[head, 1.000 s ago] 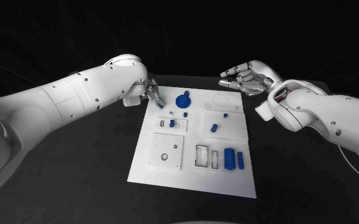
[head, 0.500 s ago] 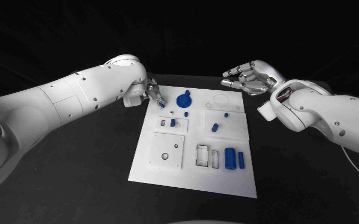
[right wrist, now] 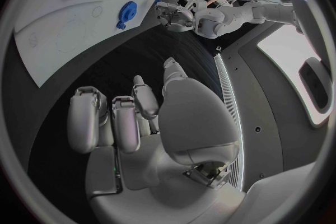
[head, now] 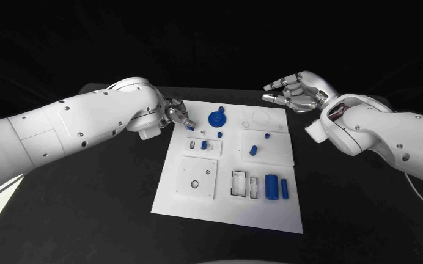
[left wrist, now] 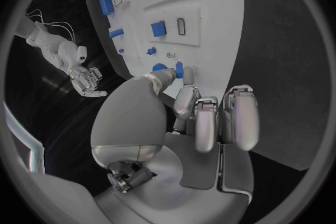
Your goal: Assemble the parts on the task board
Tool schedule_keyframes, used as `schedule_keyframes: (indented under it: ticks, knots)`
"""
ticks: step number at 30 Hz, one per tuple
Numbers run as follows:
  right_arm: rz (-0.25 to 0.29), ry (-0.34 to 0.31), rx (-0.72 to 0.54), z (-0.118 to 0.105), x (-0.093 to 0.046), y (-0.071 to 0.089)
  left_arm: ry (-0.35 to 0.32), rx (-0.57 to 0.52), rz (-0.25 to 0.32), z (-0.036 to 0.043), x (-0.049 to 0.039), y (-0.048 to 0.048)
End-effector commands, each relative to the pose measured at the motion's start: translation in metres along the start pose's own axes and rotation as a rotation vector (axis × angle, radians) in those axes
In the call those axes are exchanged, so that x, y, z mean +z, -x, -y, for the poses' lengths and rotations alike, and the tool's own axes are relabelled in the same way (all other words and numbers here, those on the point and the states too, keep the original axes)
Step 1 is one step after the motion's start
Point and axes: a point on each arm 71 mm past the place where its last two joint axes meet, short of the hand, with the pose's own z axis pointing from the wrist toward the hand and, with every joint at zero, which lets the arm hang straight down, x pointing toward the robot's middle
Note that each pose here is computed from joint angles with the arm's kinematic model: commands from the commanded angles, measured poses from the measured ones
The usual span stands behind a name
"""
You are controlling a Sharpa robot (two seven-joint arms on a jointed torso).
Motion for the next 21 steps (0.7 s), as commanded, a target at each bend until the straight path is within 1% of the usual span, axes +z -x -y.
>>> schedule_keyframes:
  ticks: [1, 5, 7, 10, 15, 21]
  knots:
    - [-0.013, 0.002, -0.003, 0.000, 0.000, -0.001, -0.079, -0.009, 0.106, 0.0041, -0.0073, -0.0031]
    - [-0.013, 0.003, -0.002, 0.000, 0.000, -0.001, -0.099, 0.004, 0.141, 0.0015, -0.0149, -0.0133]
    - [-0.013, 0.003, -0.002, 0.000, 0.000, -0.001, -0.096, 0.000, 0.156, 0.0001, -0.0176, -0.0183]
    - [-0.013, 0.002, -0.002, 0.000, 0.000, -0.001, -0.084, -0.001, 0.159, -0.0018, -0.0199, -0.0251]
    - [-0.014, 0.002, -0.002, 0.000, 0.000, -0.001, -0.063, 0.014, 0.145, -0.0041, -0.0214, -0.0334]
    - [-0.015, 0.002, -0.002, 0.000, 0.000, -0.002, -0.030, 0.058, 0.096, -0.0053, -0.0222, -0.0411]
